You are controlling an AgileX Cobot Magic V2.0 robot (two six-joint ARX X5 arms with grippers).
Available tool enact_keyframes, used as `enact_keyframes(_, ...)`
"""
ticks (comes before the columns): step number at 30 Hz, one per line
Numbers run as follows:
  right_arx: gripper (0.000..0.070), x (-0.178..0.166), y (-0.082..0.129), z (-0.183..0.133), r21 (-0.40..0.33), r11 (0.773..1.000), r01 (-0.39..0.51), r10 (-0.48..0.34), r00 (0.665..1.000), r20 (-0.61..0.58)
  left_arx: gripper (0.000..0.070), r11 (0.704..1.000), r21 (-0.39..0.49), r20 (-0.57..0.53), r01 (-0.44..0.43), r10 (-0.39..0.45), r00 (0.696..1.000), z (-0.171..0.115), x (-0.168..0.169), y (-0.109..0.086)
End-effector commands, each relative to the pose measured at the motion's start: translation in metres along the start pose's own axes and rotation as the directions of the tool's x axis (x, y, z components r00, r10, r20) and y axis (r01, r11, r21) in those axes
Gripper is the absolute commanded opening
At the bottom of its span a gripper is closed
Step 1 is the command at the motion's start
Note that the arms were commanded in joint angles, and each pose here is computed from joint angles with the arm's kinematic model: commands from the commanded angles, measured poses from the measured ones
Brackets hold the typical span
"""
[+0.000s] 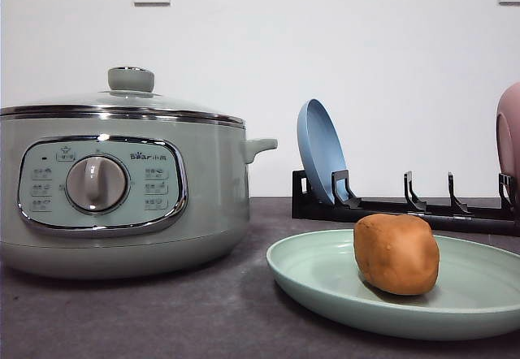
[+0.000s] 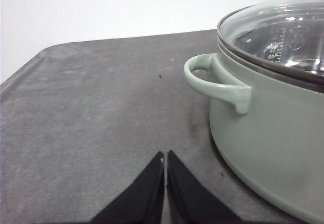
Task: Transfer potato from steamer to green plate
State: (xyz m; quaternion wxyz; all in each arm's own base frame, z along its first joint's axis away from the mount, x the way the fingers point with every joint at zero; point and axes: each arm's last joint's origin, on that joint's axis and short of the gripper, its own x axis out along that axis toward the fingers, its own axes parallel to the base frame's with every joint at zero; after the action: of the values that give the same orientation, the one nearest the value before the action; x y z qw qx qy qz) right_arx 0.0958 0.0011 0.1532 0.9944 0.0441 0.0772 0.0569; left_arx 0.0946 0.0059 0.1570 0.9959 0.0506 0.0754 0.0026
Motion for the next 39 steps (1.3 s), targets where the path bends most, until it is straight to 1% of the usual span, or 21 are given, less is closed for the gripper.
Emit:
enact_keyframes(1, 0.0000, 0.0003, -0.0002, -0.0011, -0.007, 1.000, 0.000, 0.000, 1.000, 0.002, 0.0000, 1.000, -0.008, -0.027, -0.002, 0.002, 1.000, -0.0074, 0.0019, -0.0004)
enact_keyframes(39, 0.0000, 0.0003, -0.0002, -0.0011, -0.007, 1.000, 0.000, 0.000, 1.000, 0.002, 0.0000, 1.000, -0.008, -0.027, -0.002, 0.002, 1.000, -0.0074, 0.0019, -0.0004)
